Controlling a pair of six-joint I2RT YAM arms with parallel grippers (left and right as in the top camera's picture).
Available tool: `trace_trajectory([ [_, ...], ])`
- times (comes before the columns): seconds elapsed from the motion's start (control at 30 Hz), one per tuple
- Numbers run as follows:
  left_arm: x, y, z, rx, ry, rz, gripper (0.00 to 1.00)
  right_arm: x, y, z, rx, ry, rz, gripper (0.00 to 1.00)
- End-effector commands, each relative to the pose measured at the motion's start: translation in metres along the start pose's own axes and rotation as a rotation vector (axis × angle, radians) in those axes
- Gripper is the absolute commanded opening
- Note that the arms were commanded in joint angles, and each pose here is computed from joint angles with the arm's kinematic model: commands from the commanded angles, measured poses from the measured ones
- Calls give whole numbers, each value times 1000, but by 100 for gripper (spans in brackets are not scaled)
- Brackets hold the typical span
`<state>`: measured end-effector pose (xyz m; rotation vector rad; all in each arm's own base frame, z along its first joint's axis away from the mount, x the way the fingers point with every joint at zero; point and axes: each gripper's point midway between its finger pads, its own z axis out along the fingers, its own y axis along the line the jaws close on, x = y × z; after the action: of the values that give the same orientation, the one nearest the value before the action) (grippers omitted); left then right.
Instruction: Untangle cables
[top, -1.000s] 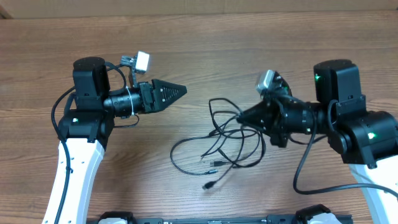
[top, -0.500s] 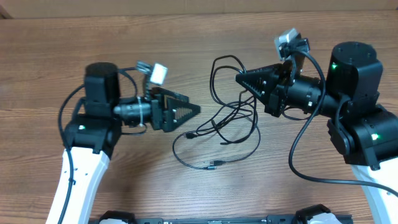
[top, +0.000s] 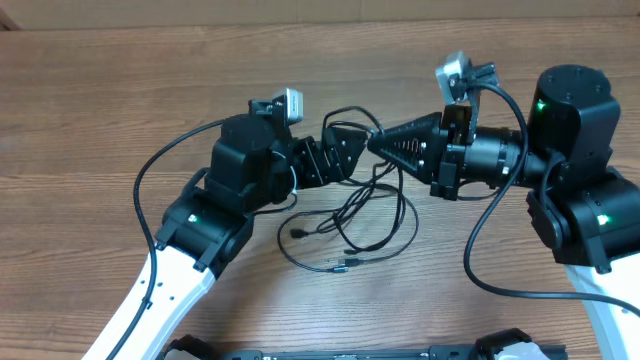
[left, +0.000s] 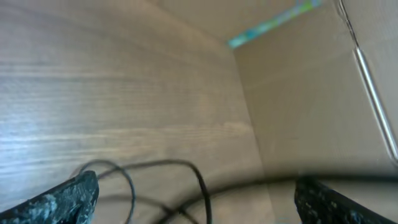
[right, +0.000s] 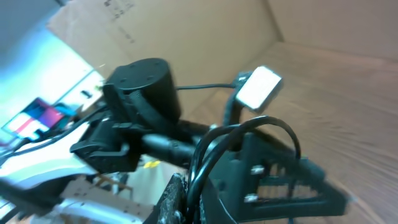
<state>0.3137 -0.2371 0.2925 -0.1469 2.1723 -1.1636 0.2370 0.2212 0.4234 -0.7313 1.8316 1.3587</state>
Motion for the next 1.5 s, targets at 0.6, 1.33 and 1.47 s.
trace_trajectory([
  [0.6,-125,-3,-160,-202,-722,238,4,-32,-88,-52,534,-176,30,100],
  [1.33,-127,4,-113,-121,-622,124,100,30,-136,-43,625,52,230,100],
  [1.47,-90,45,-87,-247,-415,65,100,35,-139,-46,652,65,245,100],
])
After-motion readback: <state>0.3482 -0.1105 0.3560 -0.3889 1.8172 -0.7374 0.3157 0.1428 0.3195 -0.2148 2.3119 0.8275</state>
